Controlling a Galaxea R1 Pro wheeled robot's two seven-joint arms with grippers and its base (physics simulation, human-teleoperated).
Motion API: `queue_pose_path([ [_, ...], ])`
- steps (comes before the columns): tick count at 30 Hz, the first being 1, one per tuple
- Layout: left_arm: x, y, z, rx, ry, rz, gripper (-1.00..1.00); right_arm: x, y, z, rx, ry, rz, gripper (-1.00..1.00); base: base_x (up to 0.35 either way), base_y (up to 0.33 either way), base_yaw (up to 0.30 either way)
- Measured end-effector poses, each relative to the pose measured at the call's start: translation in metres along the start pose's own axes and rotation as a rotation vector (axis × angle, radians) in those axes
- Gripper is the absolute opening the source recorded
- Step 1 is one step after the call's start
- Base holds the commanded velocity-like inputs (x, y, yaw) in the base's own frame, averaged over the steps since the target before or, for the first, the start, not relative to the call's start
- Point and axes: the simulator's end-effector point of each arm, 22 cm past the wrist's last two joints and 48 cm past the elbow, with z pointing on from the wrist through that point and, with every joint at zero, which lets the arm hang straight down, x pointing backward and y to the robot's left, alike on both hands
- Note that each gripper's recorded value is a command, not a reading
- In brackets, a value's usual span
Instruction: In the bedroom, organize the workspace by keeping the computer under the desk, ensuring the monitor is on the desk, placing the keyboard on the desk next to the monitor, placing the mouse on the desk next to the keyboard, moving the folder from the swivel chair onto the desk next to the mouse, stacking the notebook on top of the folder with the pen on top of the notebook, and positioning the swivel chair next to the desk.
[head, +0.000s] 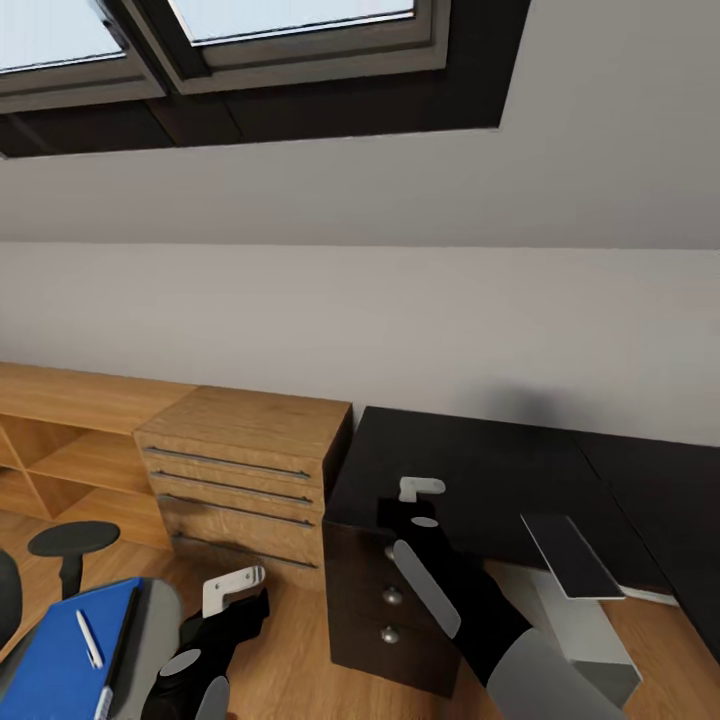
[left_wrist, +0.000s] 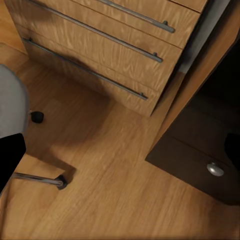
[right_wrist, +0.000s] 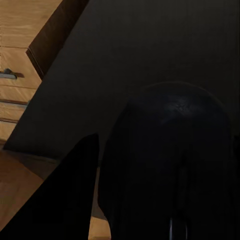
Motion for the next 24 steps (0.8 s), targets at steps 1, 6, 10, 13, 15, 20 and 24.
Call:
queue_pose_path([
  [1, 0.0, 0.0, 0.0, 0.0, 0.0, 0.0, 1.0, 0.0, 0.0, 0.0, 0.0, 0.0, 0.0, -1.0, -0.033, 0.019, -0.009],
  [6, 0.0, -0.001, 0.0, 0.001, 0.0, 0.001, 1.0, -0.001, -0.002, 0.0, 0.005, -0.001, 0.007, -1.0, -0.009, 0.005, -0.002],
  [10, 0.0, -0.001, 0.0, 0.001, -0.001, 0.0, 1.0, -0.001, -0.003, 0.0, 0.006, -0.001, 0.008, -1.0, 0.0, 0.0, -0.002],
  [13, 0.0, -0.001, 0.0, 0.001, -0.002, 0.0, 1.0, -0.002, -0.003, 0.0, 0.007, -0.001, 0.008, -1.0, 0.0, 0.0, -0.068],
  [15, 0.0, -0.001, 0.0, 0.001, -0.001, 0.0, 1.0, -0.001, -0.004, 0.0, 0.008, -0.001, 0.008, -1.0, 0.0, 0.0, -0.181],
  [20, 0.0, -0.001, 0.0, 0.003, -0.002, 0.001, 1.0, -0.003, -0.024, 0.004, 0.035, 0.002, 0.027, -1.0, 0.0, 0.0, -0.237],
  [24, 0.0, -0.001, 0.0, 0.001, -0.001, 0.001, 1.0, -0.004, -0.041, 0.008, 0.055, 0.015, 0.083, -1.0, 0.0, 0.0, -0.257],
])
